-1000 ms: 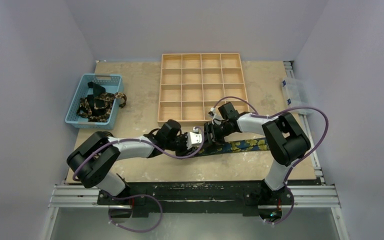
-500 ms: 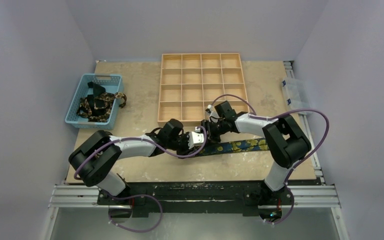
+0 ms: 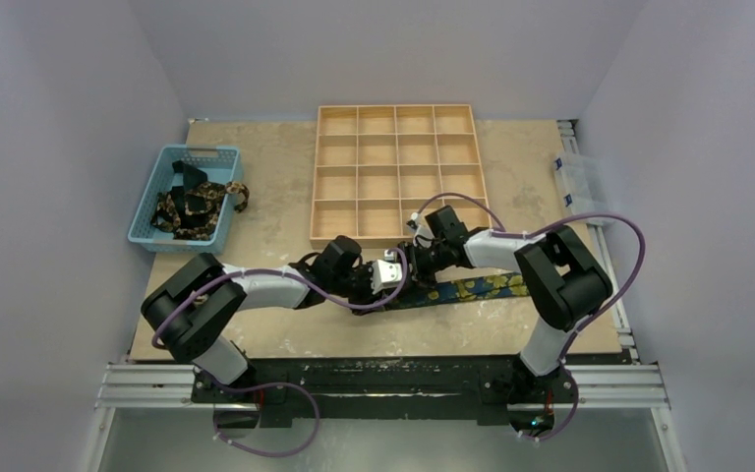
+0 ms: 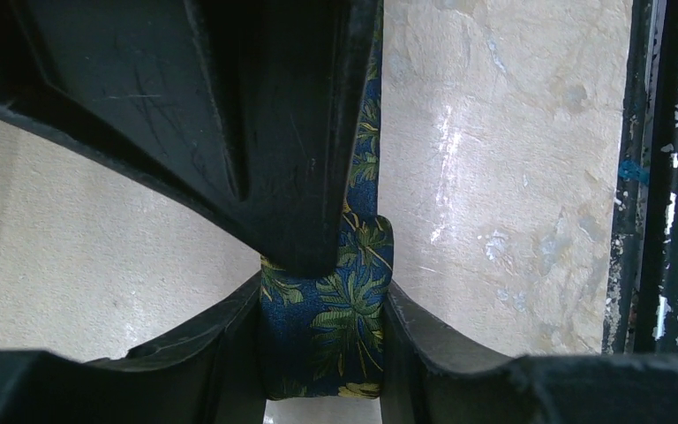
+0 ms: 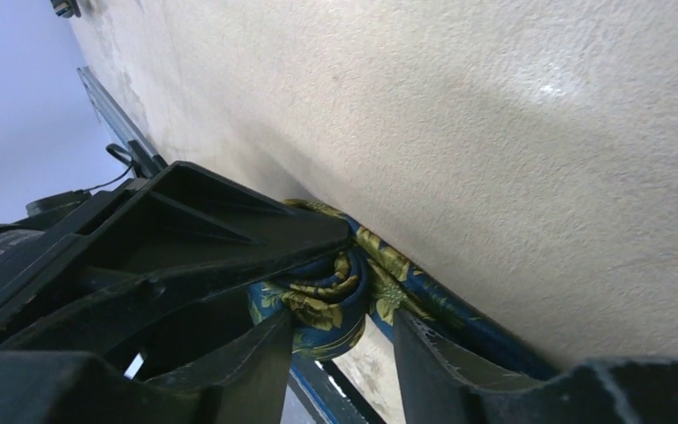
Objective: Roll the ties
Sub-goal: Roll the tie at the center of the board.
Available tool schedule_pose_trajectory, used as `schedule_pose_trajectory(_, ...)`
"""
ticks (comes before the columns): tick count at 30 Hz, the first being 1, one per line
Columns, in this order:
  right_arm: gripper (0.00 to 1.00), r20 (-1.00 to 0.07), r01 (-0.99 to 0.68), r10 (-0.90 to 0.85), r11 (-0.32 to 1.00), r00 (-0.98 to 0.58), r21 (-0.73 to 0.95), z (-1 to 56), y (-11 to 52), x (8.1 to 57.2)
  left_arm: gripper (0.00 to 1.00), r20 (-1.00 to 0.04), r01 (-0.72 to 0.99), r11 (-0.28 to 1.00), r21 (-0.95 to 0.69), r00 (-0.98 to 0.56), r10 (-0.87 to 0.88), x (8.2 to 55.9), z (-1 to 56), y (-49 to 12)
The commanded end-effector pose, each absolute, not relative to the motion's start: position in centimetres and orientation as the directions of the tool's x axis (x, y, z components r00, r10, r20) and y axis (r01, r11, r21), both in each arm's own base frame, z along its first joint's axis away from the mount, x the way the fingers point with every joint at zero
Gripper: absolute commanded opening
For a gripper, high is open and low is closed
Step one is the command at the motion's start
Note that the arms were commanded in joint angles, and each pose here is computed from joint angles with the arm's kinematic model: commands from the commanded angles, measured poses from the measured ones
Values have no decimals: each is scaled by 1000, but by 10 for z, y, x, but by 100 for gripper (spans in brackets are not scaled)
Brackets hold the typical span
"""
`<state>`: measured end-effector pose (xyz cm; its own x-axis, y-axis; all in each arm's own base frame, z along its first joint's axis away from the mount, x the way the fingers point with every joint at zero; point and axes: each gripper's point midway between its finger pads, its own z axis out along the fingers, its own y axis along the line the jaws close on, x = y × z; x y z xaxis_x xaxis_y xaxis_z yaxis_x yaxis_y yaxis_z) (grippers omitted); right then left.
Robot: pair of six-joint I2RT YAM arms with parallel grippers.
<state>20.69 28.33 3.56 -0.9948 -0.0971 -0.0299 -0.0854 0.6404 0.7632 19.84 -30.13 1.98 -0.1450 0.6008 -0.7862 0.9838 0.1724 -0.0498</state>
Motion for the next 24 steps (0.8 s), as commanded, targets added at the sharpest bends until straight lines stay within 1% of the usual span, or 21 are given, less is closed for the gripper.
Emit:
schedule_pose_trajectory(1, 48, -75, -127, -113, 590, -991, 797, 64, 289, 205, 38, -781, 982, 176, -74, -167, 602, 196, 12, -301)
schedule_pose_trajectory(4, 47, -80, -130, -110, 588, -991, 798, 66, 290, 205, 37, -775, 980, 182, -76, -173, 608, 197, 10, -300)
schedule_pose_trajectory(11, 39, -49, -113, -123, 592, -991, 798, 52, 290, 203, 37, -773, 979, 191, -79, -181, 608, 198, 11, -300)
schedule_pose_trajectory(13, 34, -44, -112, -127, 598, -991, 794, 47, 289, 202, 37, -772, 978, 191, -79, -181, 609, 198, 11, -300)
schedule_pose_trajectory(15, 25, -44, -115, -130, 607, -991, 786, 43, 287, 202, 39, -774, 978, 193, -79, -183, 607, 198, 11, -300)
schedule_pose_trajectory(17, 11, -35, -114, -138, 624, -990, 773, 36, 284, 199, 43, -779, 977, 198, -76, -182, 600, 199, 13, -301)
schedule_pose_trajectory(18, 3, -29, -114, -143, 640, -989, 760, 30, 281, 198, 47, -782, 976, 203, -74, -183, 595, 199, 13, -301)
schedule_pose_trajectory(19, 0, -26, -116, -144, 659, -989, 744, 25, 277, 198, 51, -792, 976, 209, -69, -181, 583, 201, 15, -301)
schedule_pose_trajectory(21, 0, -14, -117, -152, 696, -988, 709, 14, 270, 195, 59, -815, 972, 226, -63, -181, 551, 204, 21, -301)
schedule_pose_trajectory(24, 0, 1, -114, -152, 745, -988, 658, 0, 259, 194, 62, -834, 968, 246, -52, -178, 523, 209, 25, -299)
